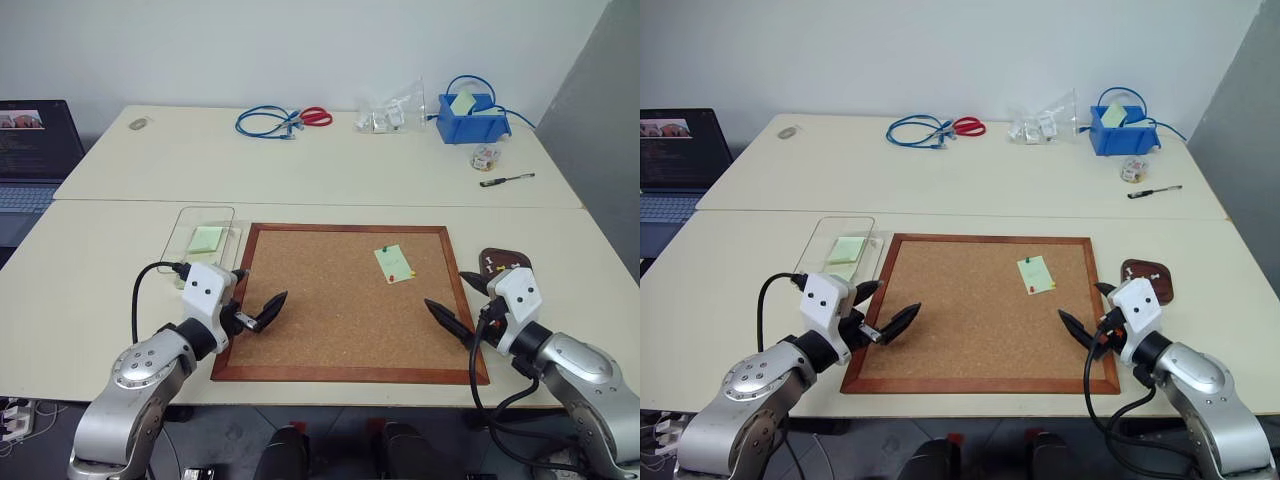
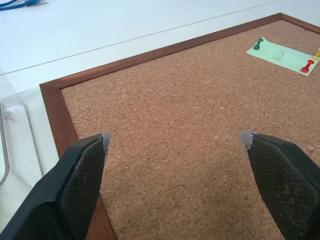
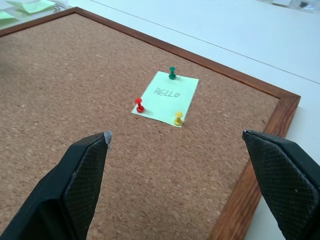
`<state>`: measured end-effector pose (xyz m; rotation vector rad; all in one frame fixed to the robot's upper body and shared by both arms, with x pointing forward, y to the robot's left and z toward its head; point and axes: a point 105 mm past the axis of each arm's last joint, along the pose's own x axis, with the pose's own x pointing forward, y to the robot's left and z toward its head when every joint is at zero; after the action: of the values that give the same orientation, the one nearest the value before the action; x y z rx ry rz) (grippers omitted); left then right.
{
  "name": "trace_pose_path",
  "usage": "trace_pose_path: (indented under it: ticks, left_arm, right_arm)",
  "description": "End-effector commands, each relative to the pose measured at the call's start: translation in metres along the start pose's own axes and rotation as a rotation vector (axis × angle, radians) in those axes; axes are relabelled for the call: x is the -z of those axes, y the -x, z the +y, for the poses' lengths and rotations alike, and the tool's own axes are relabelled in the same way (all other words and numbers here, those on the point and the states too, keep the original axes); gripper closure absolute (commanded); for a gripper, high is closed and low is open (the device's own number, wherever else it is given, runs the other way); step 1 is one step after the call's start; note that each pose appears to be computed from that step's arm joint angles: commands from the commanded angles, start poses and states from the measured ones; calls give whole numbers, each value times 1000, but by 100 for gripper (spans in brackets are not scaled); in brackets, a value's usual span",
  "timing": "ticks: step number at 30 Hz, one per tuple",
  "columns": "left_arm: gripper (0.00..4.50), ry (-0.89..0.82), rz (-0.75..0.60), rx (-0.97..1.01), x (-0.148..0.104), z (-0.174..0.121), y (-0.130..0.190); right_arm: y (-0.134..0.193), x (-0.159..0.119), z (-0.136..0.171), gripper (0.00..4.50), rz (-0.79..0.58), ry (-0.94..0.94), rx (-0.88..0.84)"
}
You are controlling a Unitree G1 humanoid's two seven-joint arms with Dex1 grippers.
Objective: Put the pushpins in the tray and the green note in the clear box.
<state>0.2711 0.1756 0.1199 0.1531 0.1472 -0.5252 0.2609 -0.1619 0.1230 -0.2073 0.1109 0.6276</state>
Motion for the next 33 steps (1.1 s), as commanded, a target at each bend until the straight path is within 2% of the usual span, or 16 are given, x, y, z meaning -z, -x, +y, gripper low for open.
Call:
trace_pose_path:
  ticks: [1,13,26,33]
  left_arm:
    - [1,0,-42,34,-12,-5,1]
    - [1,-113,-38,207,-15,-29,8]
    - [1,-84,-41,154,-13,-18,22]
    - [1,-106,-51,167,-17,-16,17]
  right_arm:
    - [2,-15,7,0,-37,26,-42]
    - [2,-17,5,0,-35,20,-28]
    - [12,-13,5,0,-31,-2,12]
    - [7,-13,4,0,-34,4,8]
